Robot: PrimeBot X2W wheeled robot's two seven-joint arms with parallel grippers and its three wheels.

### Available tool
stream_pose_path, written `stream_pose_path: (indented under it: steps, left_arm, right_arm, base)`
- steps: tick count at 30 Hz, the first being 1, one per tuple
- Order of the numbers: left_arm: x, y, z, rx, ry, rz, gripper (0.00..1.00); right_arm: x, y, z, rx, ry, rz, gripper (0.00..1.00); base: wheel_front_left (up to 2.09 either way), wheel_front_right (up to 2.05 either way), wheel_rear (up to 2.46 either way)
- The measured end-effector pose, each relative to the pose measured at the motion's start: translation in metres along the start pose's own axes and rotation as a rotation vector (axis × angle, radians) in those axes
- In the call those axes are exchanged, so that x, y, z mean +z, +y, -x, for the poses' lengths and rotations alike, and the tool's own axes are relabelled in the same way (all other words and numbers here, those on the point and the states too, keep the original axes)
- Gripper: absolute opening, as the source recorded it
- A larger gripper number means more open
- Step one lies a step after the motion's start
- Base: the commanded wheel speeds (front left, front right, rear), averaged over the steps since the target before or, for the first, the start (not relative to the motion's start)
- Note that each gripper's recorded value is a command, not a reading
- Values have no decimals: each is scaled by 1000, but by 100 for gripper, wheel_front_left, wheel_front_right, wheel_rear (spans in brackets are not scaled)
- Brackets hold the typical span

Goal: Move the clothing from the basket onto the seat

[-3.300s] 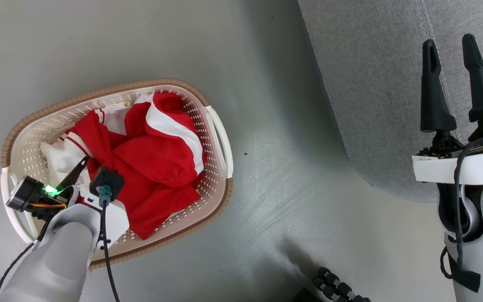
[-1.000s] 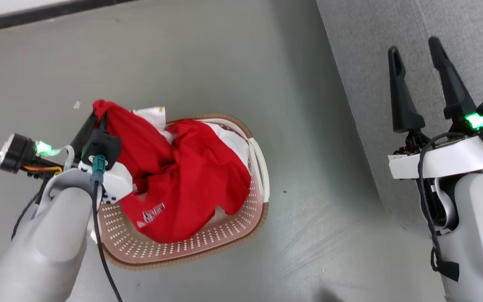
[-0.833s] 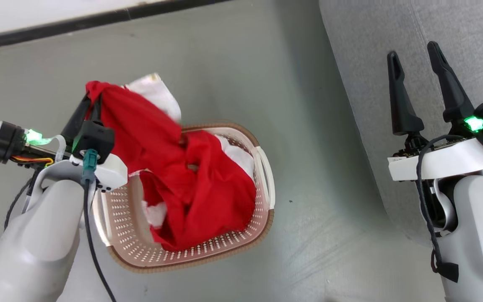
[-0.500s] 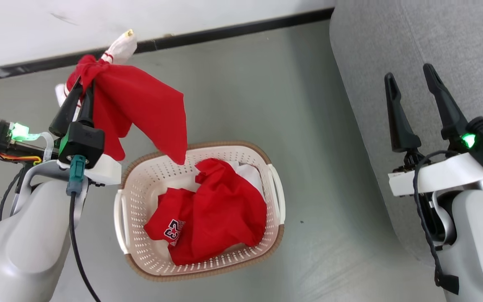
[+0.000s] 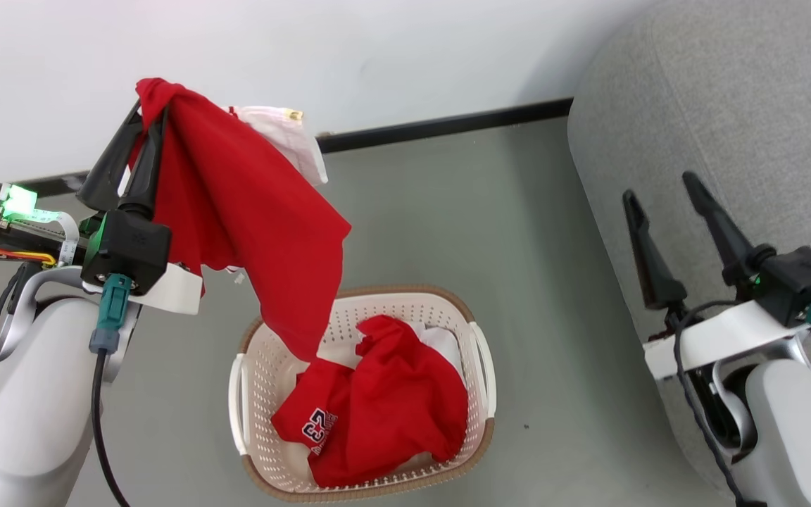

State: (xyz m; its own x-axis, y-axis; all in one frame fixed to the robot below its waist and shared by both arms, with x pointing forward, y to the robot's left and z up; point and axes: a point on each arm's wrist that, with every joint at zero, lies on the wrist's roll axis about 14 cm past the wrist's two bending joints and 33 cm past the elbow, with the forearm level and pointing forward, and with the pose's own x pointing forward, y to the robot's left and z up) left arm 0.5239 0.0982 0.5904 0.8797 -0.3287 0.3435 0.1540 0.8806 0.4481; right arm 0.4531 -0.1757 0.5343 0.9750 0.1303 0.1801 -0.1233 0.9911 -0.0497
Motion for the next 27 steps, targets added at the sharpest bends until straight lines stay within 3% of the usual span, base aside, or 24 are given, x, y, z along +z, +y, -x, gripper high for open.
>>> stream_pose_path:
  steps: [11,27]
  left_arm:
    - [69,10,5,-18,-150,-6,0]
    - [150,-20,26,-187,-311,30,0]
  right_arm:
    - [8,25,21,100,11,-2,100]
    - [18,94,59,352,41,-101,100]
  base:
    - [0,0,0]
    - [0,0,0]
